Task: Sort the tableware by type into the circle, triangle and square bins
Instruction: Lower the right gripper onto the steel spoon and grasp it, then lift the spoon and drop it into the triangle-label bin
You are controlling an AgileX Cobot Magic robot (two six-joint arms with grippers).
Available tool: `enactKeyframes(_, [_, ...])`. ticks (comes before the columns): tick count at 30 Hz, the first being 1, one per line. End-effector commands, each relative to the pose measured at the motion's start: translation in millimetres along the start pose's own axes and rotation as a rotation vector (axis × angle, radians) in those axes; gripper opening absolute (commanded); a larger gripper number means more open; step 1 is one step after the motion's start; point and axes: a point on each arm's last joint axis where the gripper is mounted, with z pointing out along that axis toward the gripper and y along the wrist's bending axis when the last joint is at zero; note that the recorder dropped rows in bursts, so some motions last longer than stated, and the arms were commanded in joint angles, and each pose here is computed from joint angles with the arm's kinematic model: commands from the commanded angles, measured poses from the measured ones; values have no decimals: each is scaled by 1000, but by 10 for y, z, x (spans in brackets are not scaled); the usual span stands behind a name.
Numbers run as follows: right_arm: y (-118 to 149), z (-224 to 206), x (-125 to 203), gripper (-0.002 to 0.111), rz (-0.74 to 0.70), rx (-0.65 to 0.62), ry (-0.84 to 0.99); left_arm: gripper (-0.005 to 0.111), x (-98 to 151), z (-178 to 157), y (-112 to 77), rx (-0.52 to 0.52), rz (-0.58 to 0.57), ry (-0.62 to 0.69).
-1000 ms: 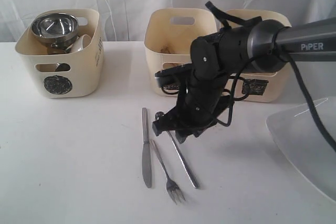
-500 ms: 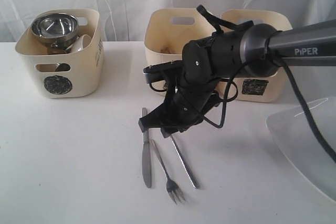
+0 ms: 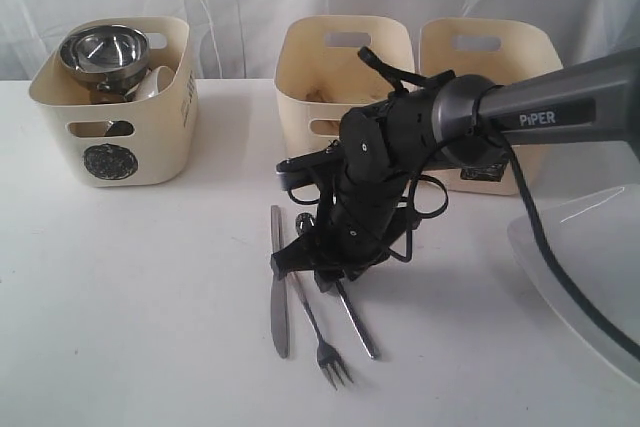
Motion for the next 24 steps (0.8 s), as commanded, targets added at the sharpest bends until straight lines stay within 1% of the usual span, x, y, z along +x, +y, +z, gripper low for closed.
enactKeyframes(1, [-7,136,48,26,-8,5,41,0,44,13,1,2,-4,23])
enactKeyframes(5, [-13,205,67,0,-5,6,61,0,44,13,1,2,-4,23])
enactKeyframes(9, [-14,154,65,0,-9,4,75,0,44,13,1,2,-4,23])
enactKeyframes(12, [15,-95,8,0,-75,-5,64,0,44,13,1,2,-4,23])
enactKeyframes(15, [49,-571,-152,0,-134,-13,-68,0,44,13,1,2,-4,23])
enactKeyframes(18, [-16,-1118,-368,0,-126,-10,-293,0,44,13,1,2,-4,23])
enactKeyframes(19, [-82,-1322,-433,0,-110,-3,-386,0,44,13,1,2,-4,23])
enactKeyframes(21, [-198,-1560,-506,0,-83,11,-501,0,44,13,1,2,-4,23])
enactKeyframes(22, [-306,-1691,-536,0,-59,26,-569,0,44,13,1,2,-4,23])
enactKeyframes(24, [-446,-1835,-558,0,-17,37,-649,0,44,13,1,2,-4,23])
